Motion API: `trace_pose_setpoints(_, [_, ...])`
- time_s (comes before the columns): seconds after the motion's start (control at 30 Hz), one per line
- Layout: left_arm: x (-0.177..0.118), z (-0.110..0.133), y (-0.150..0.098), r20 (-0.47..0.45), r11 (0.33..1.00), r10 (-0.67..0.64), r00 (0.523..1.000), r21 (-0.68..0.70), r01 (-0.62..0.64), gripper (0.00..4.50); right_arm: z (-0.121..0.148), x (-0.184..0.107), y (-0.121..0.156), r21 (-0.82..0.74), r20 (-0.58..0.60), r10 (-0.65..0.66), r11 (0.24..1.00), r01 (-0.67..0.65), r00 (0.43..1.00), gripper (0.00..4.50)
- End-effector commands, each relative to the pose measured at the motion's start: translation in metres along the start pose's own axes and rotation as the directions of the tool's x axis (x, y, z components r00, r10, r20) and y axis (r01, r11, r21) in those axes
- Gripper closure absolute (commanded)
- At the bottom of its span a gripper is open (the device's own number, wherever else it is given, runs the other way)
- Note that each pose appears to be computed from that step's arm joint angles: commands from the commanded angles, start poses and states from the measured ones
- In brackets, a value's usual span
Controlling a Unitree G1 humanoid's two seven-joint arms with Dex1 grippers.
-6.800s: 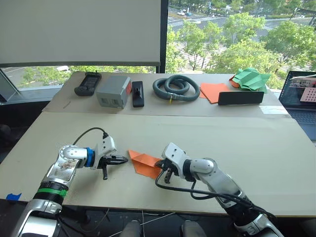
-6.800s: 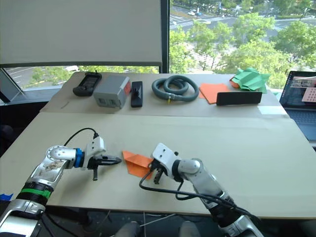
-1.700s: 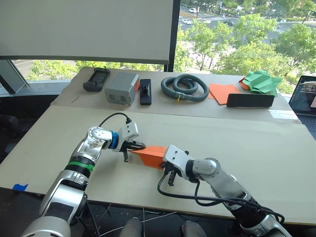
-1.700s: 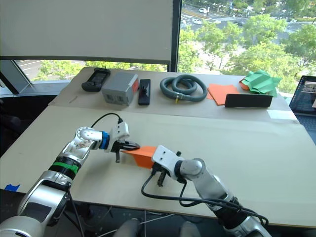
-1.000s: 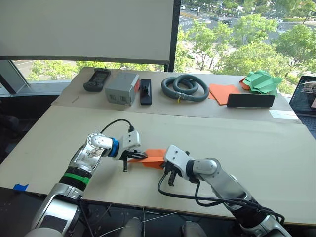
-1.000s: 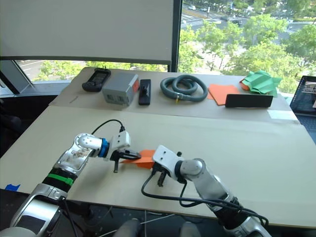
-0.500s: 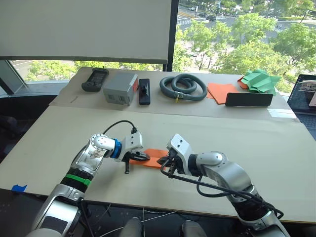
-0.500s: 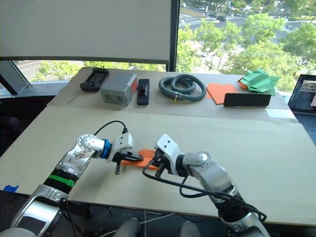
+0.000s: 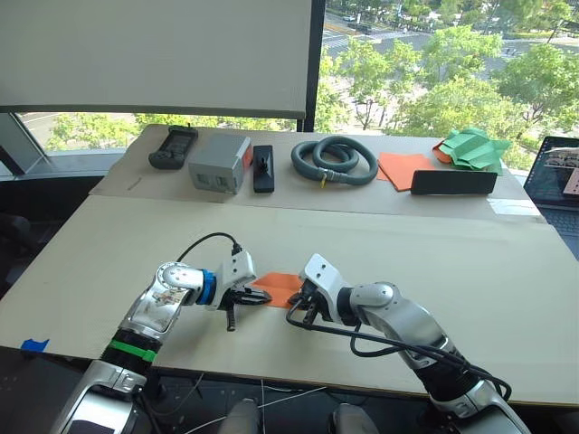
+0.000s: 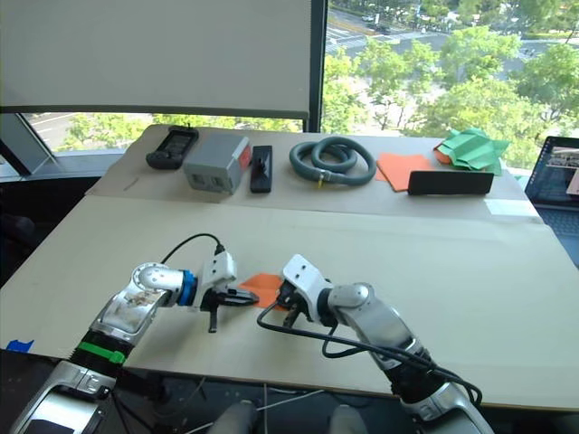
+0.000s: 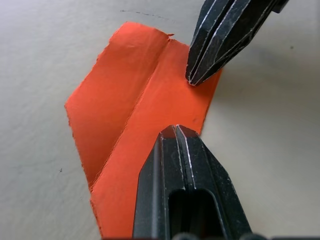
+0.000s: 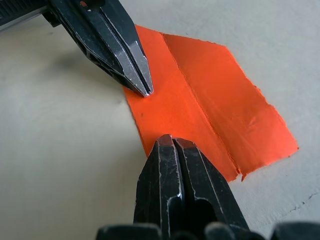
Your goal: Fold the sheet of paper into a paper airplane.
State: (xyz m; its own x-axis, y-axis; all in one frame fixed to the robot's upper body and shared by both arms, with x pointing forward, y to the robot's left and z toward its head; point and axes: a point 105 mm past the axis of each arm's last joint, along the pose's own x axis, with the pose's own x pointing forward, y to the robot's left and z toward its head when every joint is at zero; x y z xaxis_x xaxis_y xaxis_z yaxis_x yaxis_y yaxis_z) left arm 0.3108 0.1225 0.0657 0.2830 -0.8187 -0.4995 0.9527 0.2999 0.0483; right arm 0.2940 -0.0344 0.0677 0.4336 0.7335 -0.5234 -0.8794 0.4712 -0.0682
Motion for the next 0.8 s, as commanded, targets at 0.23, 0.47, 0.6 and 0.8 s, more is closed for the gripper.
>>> trace_pose_setpoints(0.23, [-0.007,-0.012,0.002,0.039,0.985,0.137,0.990,-0.109,-0.132,4.50,-0.010,0.000,-0.002,0.025,-0.037,-0.026,0.999,0.027,0.999,4.47])
trace_pose_setpoints(0.47, [-0.001,-0.007,-0.014,0.088,0.976,0.143,0.986,-0.178,-0.126,4.50,-0.011,0.000,-0.001,0.020,-0.040,-0.024,0.999,0.025,0.999,4.47])
trace_pose_setpoints(0.6, [-0.001,-0.015,-0.018,0.092,0.960,0.172,0.981,-0.239,-0.146,4.50,-0.010,0.000,-0.001,0.021,-0.040,-0.024,0.999,0.025,0.999,4.47])
trace_pose_setpoints(0.8, [0.000,-0.032,-0.026,0.057,0.940,0.193,0.979,-0.296,-0.168,4.50,-0.005,0.000,-0.002,0.027,-0.023,-0.027,0.999,0.027,0.999,4.47])
